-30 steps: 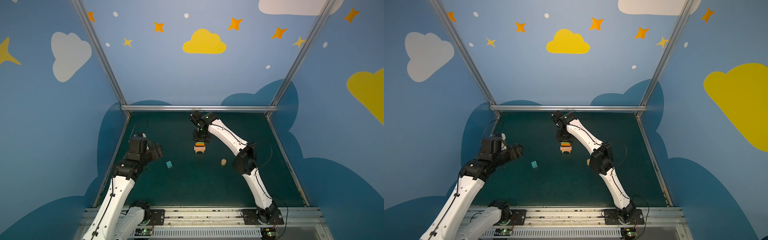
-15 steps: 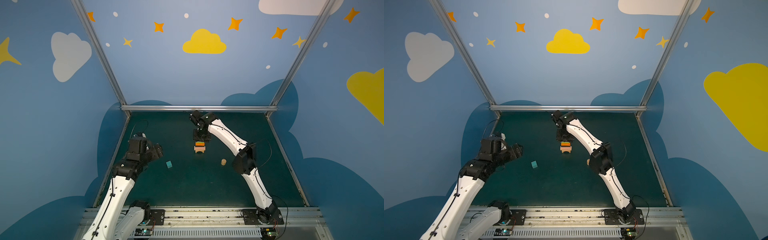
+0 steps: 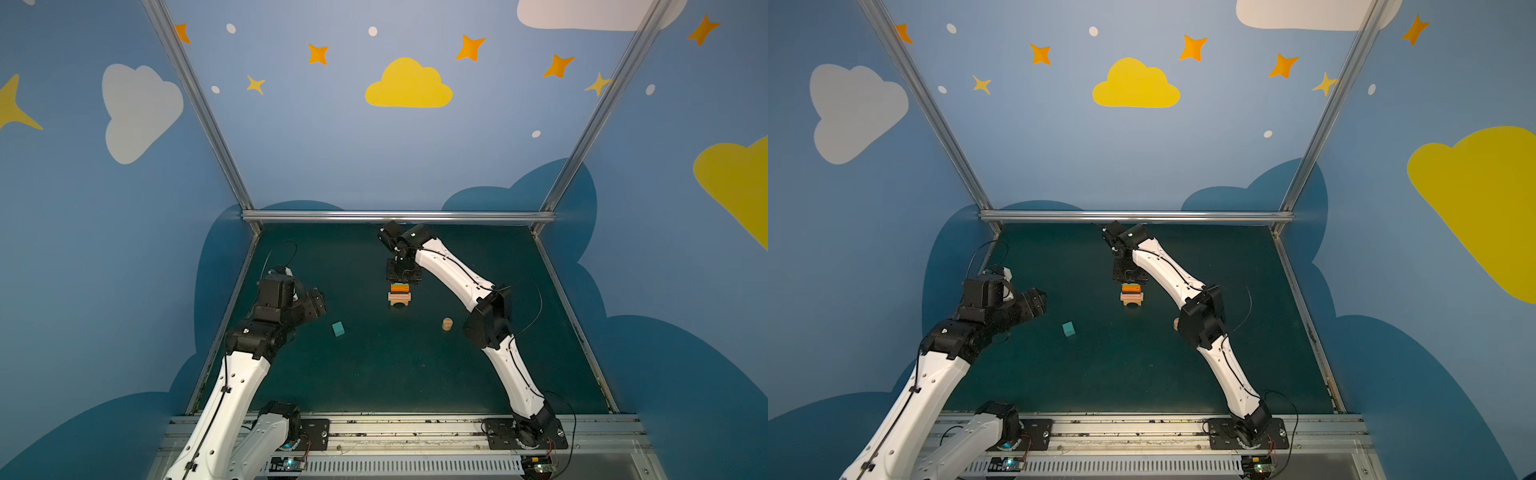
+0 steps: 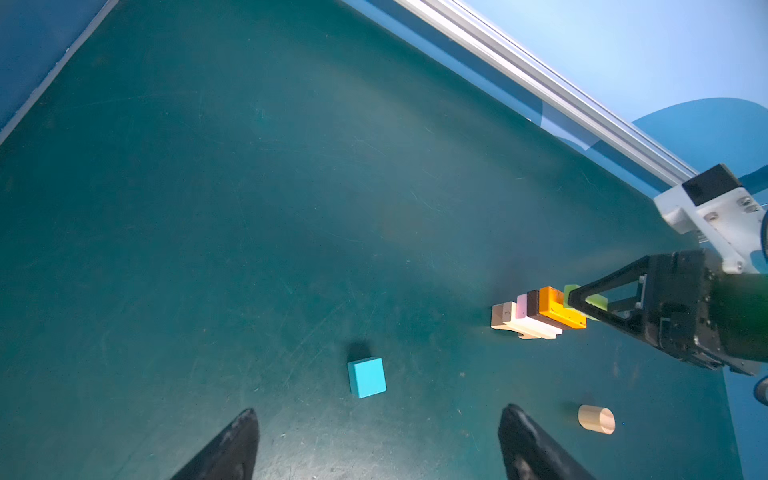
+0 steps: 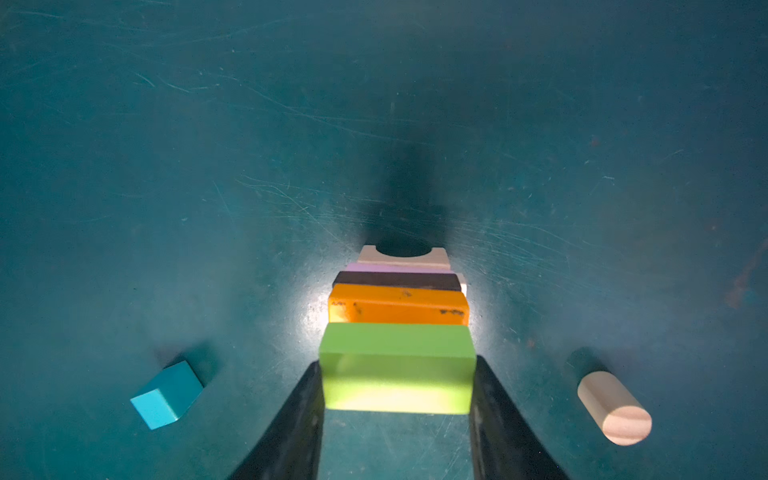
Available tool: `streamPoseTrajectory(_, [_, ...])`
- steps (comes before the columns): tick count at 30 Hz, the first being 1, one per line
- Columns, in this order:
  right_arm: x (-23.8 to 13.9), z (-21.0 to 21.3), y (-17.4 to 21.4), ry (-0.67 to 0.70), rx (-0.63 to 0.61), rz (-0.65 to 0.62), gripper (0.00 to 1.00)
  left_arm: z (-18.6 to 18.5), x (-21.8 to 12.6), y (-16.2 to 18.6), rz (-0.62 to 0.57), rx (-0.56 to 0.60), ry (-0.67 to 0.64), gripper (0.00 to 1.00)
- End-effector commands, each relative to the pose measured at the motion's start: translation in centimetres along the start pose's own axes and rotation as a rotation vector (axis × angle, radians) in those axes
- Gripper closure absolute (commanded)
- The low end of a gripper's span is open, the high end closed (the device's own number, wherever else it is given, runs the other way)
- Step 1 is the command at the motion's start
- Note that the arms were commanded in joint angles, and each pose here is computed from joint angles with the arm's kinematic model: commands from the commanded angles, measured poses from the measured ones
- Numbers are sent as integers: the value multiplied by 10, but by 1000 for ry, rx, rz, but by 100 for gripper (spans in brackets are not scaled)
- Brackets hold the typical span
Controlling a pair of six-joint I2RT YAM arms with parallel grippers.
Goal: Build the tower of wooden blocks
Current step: 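Lower the lime-green block with the right gripper onto the orange block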
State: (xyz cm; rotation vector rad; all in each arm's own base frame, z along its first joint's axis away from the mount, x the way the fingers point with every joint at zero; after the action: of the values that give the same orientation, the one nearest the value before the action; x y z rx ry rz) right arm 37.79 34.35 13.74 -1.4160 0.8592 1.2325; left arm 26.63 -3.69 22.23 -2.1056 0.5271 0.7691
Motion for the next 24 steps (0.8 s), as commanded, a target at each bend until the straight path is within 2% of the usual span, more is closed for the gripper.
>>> streamPoseTrajectory(1, [5, -3, 0, 15, 13, 10, 55, 0, 0, 0, -2, -9, 5, 10])
streamPoseTrajectory(24, [8, 0, 0, 14, 21, 8, 51, -1, 0, 0, -3, -10, 13, 10])
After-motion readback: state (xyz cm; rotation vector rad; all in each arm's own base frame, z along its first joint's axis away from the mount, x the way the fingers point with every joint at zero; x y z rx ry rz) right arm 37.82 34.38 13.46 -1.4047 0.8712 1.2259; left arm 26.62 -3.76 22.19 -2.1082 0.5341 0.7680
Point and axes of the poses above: each gripper's point midway between its finger pads, its own x axis out along the fingers, its own z axis along the line the jaws close on, y = z × x, the point moved 1 cm from there along -x, back along the fingers, and after that the axes turned 11 degrees about -x, right-handed, at the moved point
